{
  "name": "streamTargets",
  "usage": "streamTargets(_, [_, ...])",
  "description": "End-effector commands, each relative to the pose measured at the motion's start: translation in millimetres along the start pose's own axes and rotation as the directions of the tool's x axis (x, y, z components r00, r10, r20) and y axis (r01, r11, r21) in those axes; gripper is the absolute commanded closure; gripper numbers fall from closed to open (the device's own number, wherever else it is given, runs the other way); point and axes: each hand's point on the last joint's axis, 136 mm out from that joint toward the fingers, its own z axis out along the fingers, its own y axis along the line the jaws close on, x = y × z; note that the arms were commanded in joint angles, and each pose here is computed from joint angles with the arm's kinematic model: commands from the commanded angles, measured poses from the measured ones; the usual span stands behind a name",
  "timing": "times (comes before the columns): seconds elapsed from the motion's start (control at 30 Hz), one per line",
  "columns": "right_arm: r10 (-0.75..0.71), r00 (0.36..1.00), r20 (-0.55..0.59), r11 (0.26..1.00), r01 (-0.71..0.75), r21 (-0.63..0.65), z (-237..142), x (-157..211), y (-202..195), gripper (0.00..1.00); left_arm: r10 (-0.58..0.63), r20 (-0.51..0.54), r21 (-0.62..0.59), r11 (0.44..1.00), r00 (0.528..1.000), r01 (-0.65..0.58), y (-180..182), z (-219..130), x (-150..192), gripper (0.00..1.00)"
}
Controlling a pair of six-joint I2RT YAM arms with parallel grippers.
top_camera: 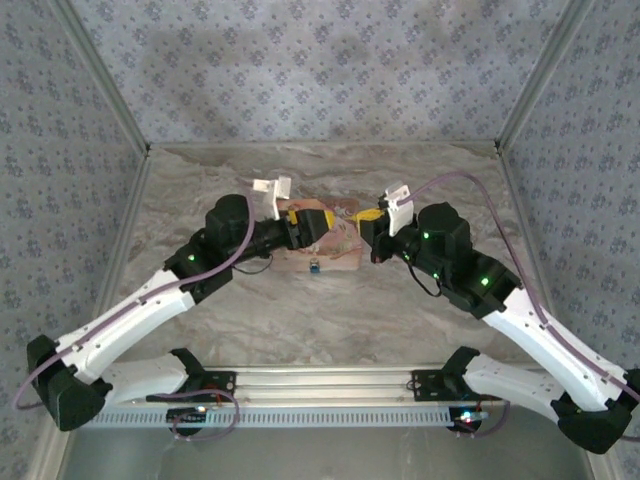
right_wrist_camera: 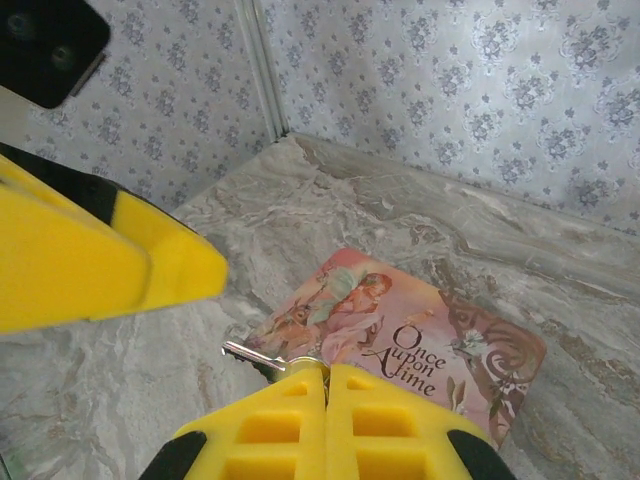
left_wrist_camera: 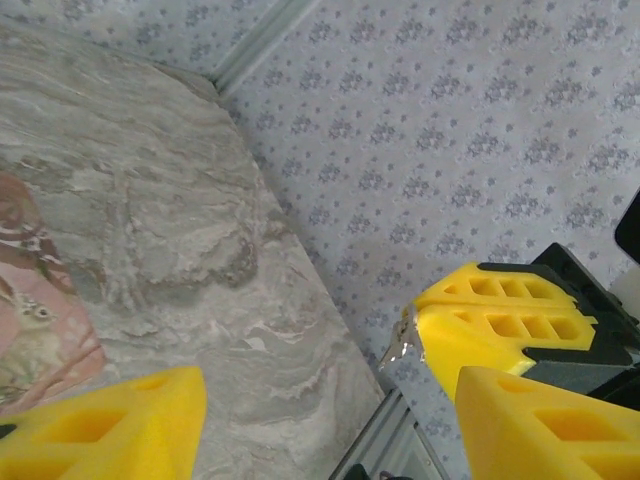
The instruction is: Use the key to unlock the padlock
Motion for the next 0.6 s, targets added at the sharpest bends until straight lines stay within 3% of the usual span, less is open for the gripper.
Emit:
streamTargets(0.0, [0.018,0.998,0.052,1.000,-0.017,-0.022,-2,-17,8,1.00,0.030,0.023,0.109,0.993,0.999,-0.032,-32,4,-10,0.35])
streamTargets(0.17, [0.015,0.999,0.039,0.999,-0.014,-0.034,1,-12,14,1.00,0.044,0.012,0.132,0.990,0.999,-0.046,-40,10,-7,0.37])
streamTargets(0.57, [0.022,0.999,0.026,0.999,-0.021,-0.037,2,-7,15,1.00,0.053,0.014,0.132,0.990,0.998,-0.055,-41,9,-8,0.62])
